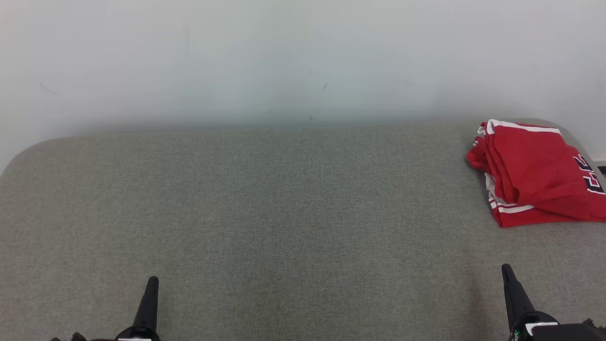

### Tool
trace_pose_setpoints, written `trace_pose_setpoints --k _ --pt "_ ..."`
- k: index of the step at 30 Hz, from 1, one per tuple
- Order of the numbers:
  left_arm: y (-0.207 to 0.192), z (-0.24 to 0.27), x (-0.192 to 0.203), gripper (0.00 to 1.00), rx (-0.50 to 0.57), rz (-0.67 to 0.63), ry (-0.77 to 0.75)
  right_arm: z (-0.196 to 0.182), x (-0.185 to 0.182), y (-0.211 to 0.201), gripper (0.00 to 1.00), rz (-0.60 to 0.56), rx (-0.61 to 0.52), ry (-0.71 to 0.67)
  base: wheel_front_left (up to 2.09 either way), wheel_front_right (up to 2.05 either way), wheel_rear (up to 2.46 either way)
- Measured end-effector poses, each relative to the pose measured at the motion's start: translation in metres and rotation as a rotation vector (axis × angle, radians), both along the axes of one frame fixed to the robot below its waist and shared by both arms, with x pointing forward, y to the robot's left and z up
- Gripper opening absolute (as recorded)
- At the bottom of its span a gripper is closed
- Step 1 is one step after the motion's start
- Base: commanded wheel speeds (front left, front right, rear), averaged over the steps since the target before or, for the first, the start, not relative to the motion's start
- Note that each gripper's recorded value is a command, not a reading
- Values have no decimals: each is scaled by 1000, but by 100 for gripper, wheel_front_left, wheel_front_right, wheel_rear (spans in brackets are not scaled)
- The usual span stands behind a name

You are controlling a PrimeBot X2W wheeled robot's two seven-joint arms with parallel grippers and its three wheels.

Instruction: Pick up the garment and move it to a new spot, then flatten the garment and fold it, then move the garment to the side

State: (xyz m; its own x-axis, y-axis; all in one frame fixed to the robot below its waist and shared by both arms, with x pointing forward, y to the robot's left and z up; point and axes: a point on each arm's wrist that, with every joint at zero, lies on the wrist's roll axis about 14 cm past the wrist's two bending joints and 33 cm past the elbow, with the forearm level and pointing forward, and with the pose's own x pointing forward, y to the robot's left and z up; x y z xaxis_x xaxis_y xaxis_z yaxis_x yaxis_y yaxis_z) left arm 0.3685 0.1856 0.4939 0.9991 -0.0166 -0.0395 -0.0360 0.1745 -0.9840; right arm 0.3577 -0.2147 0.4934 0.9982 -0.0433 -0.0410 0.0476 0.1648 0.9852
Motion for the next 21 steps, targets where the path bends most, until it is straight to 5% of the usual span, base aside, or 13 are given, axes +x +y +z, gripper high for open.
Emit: trace_pose_setpoints --k 21 --pt "-5 6 6 0 -149 -20 -17 7 2 -4 0 -3 139 -33 0 0 0"
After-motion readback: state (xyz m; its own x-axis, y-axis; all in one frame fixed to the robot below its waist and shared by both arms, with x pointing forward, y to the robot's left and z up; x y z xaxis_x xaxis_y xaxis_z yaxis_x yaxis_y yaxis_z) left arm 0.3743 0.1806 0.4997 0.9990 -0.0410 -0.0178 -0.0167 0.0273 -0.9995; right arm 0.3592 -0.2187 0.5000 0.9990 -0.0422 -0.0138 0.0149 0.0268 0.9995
